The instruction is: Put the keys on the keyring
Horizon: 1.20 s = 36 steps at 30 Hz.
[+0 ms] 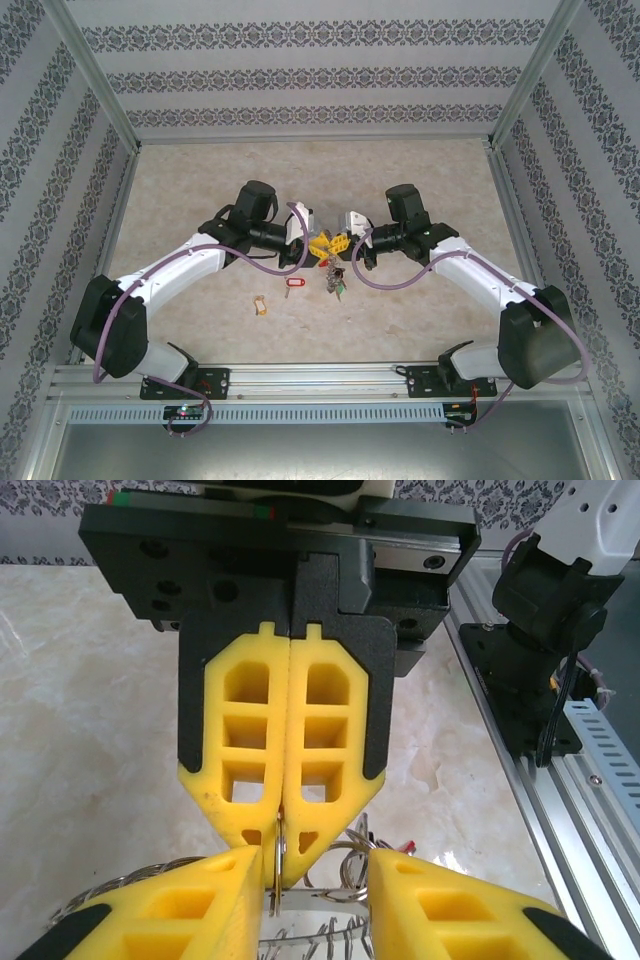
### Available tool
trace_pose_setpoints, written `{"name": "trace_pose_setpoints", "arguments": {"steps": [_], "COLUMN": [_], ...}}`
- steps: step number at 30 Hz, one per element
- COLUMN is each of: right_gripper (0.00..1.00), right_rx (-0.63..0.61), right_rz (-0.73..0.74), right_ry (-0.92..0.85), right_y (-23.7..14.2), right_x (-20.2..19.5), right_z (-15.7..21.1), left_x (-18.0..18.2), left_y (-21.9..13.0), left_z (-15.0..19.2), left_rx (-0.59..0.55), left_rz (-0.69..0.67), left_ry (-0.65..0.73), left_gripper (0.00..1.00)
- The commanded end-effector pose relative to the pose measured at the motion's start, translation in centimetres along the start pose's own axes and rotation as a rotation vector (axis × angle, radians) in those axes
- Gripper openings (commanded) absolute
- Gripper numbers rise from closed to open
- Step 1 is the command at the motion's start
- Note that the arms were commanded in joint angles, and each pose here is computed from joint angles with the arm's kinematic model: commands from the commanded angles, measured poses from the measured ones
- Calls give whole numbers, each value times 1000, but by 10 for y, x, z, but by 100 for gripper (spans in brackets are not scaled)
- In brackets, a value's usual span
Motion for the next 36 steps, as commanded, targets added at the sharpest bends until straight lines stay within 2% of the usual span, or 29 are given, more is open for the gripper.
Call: {"name": "trace_pose_setpoints", "arguments": {"steps": [1, 9, 14, 17, 21, 25, 27, 36], "right_gripper": [0, 0, 0, 0, 0, 2, 7, 10], "right_rx": [-62, -64, -62, -66, -69, -47, -32, 3], "right_rz": [-50, -58, -58, -62, -63, -38, -17, 22], "right_ry": [-54, -50, -46, -46, -42, -30, -29, -28], "right_y": [1, 1, 1, 1, 1, 1, 0, -2], "right_x": [3, 5, 5, 5, 5, 4, 4, 4], "right_z": [-19, -20, -20, -22, -23, -18, -14, -5], "left_x": [1, 2, 4, 5, 5, 5, 5, 5], "left_y": [4, 2, 3, 4, 5, 4, 3, 2], "left_z": [0, 5, 3, 3, 4, 1, 0, -1], "left_rx": [10, 44, 51, 56, 68, 49, 39, 23], "left_rz": [-11, -39, -36, -30, -24, -28, -38, -61], "left_ry": [58, 76, 80, 81, 82, 80, 79, 80], "left_gripper": [32, 27, 16, 13, 1, 0, 0, 0]}}
Point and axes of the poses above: each hand's point on the last joint's axis, 136 mm out from that joint toward the fingers, its own y axis out along the fingers, its own x axis along the line the jaws close on, z = x × y, the point moved 5 cm from there along -y, back along the fingers, and after that the axes turned 2 degrees about y, right-handed, at the moved point
